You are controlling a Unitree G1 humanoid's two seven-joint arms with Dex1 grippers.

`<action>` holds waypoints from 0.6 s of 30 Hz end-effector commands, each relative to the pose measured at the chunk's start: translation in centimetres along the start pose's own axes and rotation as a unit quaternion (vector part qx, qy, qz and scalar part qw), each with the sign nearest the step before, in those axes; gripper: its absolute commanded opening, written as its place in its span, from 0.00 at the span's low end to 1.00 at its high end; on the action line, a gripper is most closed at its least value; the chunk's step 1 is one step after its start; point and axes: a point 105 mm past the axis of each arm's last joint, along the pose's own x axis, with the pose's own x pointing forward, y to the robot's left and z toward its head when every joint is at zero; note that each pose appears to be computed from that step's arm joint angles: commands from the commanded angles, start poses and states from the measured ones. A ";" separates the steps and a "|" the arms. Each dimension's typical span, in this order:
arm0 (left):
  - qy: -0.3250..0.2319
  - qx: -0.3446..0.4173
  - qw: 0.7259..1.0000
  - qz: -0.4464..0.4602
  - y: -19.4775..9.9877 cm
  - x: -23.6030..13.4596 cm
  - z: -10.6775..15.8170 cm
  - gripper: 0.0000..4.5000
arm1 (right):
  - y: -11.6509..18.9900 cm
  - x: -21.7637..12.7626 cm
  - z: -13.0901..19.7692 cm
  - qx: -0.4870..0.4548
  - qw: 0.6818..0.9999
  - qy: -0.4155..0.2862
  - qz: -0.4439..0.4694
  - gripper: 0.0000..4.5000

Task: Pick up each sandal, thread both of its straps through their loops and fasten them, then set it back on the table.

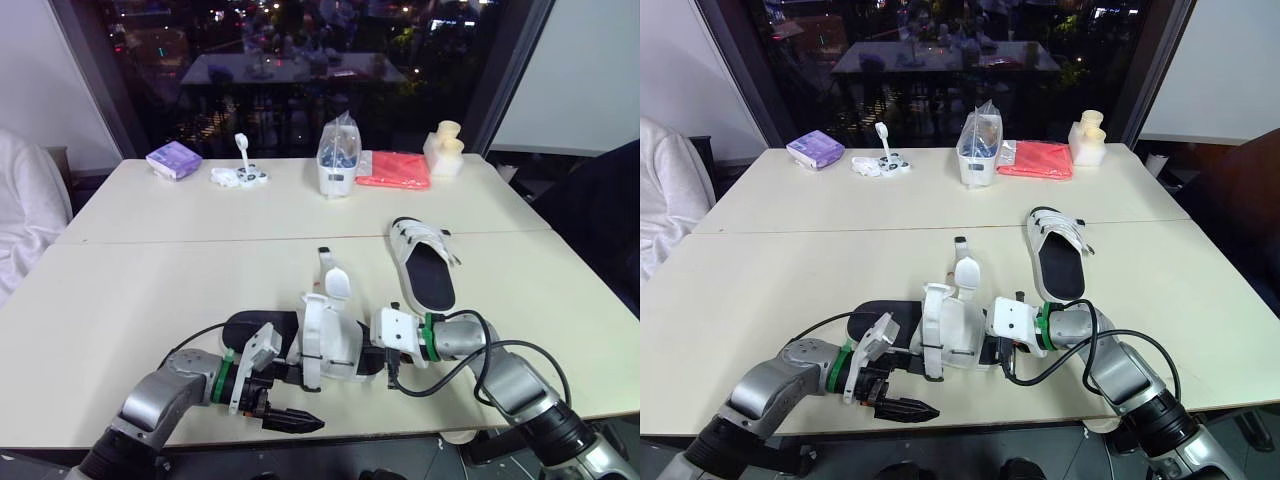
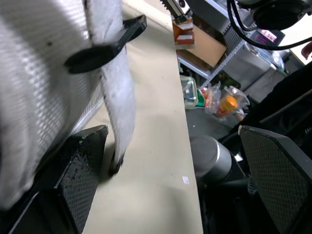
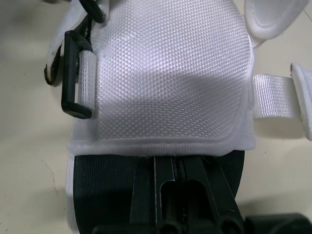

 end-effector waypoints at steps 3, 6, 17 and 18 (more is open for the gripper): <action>-0.001 0.006 1.000 -0.001 -0.1 0.3 0.1 0.45 | 1.3 0.2 -2.3 0.026 0.998 0.044 0.020 0.00; 0.002 0.000 1.000 -0.004 -0.4 0.1 -0.1 0.12 | 1.4 0.2 -2.3 0.027 0.998 0.044 0.021 0.00; 0.125 0.060 0.988 -0.061 -4.1 -1.7 -4.3 0.01 | 2.2 0.1 -2.3 0.036 0.998 0.040 0.035 0.00; 0.148 0.086 0.983 -0.067 -4.5 -2.2 -4.9 0.01 | 2.3 0.0 -2.4 0.036 0.998 0.042 0.038 0.00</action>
